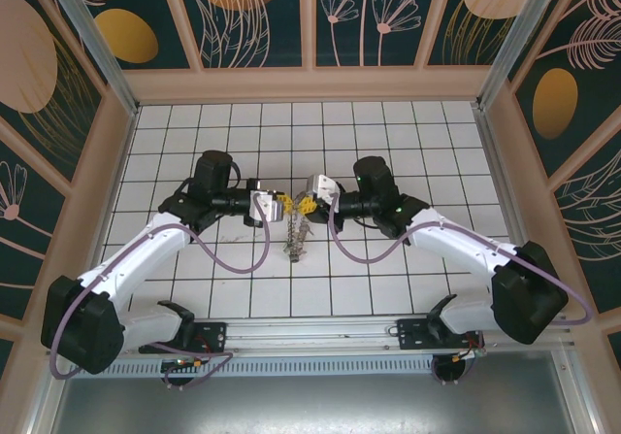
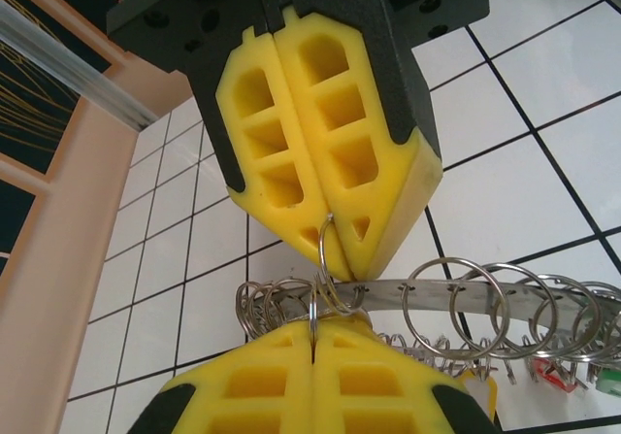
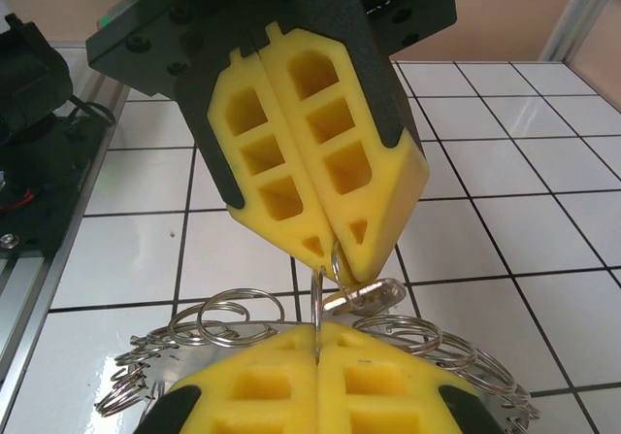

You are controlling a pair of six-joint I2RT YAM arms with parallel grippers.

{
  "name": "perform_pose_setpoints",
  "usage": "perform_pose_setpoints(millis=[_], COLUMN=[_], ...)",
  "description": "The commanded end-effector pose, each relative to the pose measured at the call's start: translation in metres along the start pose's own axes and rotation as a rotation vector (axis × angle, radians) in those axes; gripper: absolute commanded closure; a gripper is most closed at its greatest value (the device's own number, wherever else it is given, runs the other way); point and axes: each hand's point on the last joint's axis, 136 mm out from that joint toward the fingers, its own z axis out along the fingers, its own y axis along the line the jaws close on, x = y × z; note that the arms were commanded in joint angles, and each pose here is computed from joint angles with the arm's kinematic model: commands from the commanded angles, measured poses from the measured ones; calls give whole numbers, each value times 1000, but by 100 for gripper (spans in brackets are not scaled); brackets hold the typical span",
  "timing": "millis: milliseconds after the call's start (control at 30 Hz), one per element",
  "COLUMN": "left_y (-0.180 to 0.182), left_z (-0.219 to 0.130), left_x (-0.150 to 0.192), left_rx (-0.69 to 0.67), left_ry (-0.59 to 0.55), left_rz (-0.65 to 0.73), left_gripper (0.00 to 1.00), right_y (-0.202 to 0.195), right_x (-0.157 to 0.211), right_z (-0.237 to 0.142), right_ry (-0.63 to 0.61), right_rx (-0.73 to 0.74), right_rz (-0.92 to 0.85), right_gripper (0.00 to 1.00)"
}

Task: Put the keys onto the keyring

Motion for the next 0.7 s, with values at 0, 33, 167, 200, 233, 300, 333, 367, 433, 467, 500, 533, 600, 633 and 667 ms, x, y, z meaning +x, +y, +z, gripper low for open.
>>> perform_pose_setpoints(millis=[0,33,167,200,233,300,333,367,433,467,500,533,600,633,667], left_y=[-1,-1,0,1,2,2,2,2,2,2,2,1,-1,-3,-4], left_z=[-2,-2,-2,-2,-2,-2,-2,-3,-3,-3,-3,-3,-3,-2,-2], left_x=[-11,-12,-16,-17,-18,-19,-19,-19,-20,-21,-21,-21,-21,-21,-21], left_rx=[9,10,7,5,6,7,7,6,7,5,6,8,16,24,28], left_ry=[-43,-49,-62,-66,-71,-76,-77,-75,-76,-78,-79,-82,-87,-91,-95], left_rz=[12,13,12,10,10,13,14,16,23,26,26,26,25,23,24], left_gripper=[100,100,100,100,100,100,100,100,100,100,100,100,100,100,100], right_y=[-3,-3,-3,-4,-4,-5,-6,-7,-9,-10,-11,-12,-13,-14,-15], right_x=[-23,-23,-22,-21,-21,-20,-21,-20,-20,-20,-21,-20,-22,-23,-25], right_z=[-2,-2,-2,-1,-1,-1,-1,-1,-1,-1,-2,-3,-5,-6,-7], right_ry=[-59,-59,-51,-47,-47,-45,-46,-44,-44,-46,-51,-53,-62,-70,-77], right_rx=[-21,-21,-22,-22,-21,-16,-12,-12,-8,-7,-5,-4,-1,-2,0], right_rz=[-20,-21,-19,-17,-18,-15,-15,-9,-1,4,9,17,20,25,28], right_gripper=[100,100,100,100,100,100,100,100,100,100,100,100,100,100,100])
